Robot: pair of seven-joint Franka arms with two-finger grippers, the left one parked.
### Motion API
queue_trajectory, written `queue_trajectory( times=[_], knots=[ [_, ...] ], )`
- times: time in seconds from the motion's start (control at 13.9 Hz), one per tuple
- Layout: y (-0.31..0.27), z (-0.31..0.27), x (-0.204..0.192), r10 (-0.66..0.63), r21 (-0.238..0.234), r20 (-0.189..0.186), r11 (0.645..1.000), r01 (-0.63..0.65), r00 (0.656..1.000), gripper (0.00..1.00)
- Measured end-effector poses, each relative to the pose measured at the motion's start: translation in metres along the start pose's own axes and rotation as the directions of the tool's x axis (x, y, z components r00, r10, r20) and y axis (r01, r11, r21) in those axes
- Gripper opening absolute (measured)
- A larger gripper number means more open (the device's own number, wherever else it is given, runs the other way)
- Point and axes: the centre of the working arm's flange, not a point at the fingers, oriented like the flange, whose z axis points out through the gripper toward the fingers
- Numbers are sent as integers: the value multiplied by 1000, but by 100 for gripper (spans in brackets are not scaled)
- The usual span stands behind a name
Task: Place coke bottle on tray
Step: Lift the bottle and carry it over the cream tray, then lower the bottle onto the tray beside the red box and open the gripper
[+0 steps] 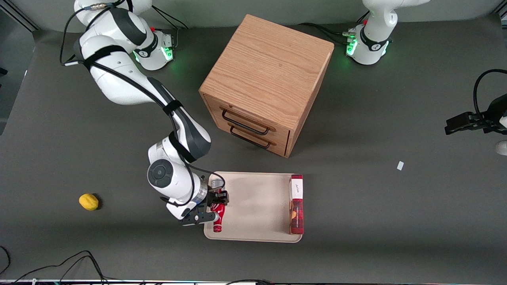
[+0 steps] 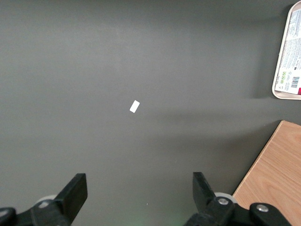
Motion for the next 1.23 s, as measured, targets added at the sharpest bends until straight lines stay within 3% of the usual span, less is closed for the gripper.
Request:
queue_trajectory(
  times=[0.65, 0.86, 1.08, 1.23],
  knots=[
    [14, 55, -6, 62, 58, -2, 996, -61, 998, 58],
    [26, 64, -3, 72, 52, -41, 996, -69, 997, 89],
    [32, 70, -4, 75, 45, -51, 996, -73, 996, 100],
    [32, 68, -3, 75, 47, -58, 996, -73, 995, 100]
  ],
)
